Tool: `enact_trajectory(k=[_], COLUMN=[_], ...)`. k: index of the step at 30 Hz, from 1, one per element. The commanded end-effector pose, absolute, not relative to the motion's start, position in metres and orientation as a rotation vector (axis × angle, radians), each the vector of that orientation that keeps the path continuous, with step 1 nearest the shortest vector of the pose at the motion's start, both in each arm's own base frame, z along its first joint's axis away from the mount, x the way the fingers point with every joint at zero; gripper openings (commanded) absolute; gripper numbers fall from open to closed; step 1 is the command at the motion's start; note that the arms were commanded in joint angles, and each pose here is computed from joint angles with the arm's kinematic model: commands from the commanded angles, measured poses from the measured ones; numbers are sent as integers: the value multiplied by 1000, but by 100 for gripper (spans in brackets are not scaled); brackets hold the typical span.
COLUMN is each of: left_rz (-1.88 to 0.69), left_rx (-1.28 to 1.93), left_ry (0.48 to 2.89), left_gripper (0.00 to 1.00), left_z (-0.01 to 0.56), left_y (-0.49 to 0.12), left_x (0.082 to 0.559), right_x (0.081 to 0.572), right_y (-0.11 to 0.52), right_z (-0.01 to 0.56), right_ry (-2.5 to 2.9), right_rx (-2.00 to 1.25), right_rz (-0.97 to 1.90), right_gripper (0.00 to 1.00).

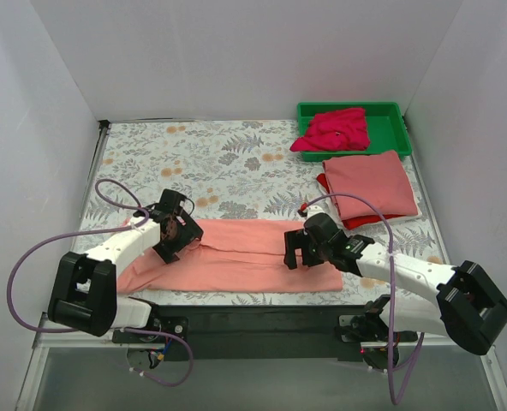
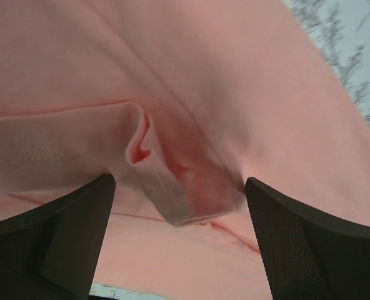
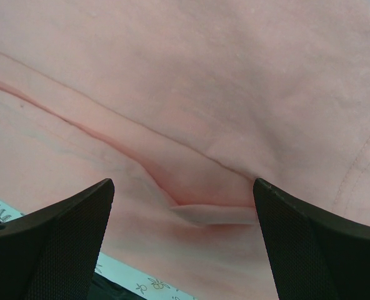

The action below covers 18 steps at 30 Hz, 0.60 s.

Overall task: Fold and stack the t-shirts
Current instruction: Fold the tshirt

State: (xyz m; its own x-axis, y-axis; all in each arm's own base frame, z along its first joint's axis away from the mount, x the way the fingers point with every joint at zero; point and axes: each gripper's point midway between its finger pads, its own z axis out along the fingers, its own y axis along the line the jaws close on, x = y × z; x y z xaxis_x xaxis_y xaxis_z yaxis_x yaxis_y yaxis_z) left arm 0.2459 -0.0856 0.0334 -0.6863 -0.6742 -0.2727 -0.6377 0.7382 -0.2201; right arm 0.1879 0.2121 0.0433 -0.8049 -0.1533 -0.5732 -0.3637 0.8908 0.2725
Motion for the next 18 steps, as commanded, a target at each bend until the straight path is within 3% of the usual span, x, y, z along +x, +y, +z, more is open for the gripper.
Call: enact_trajectory(k=[1, 7, 12, 16, 18], left_rz=[-122, -90, -122, -75, 20], left_rx=[-1048, -1105, -1099, -1133, -1160], left_ry=[2622, 2625, 2420, 2355, 2382], left_gripper=[85, 85, 85, 87, 81], left_z=[33, 45, 101, 111, 100], left_y=[-81, -80, -68, -64, -61], left_x=[221, 191, 211, 231, 239], right_x=[190, 188, 187, 185, 184], right_y=[211, 205, 203, 201, 200], right_z=[48, 50, 46, 42, 40], right_ry=[2461, 2439, 2449, 2463, 2472], right_rx=[-340, -313, -311, -313, -317], right_rz=[518, 515, 506, 500, 492], right_gripper=[98, 98, 98, 98, 98])
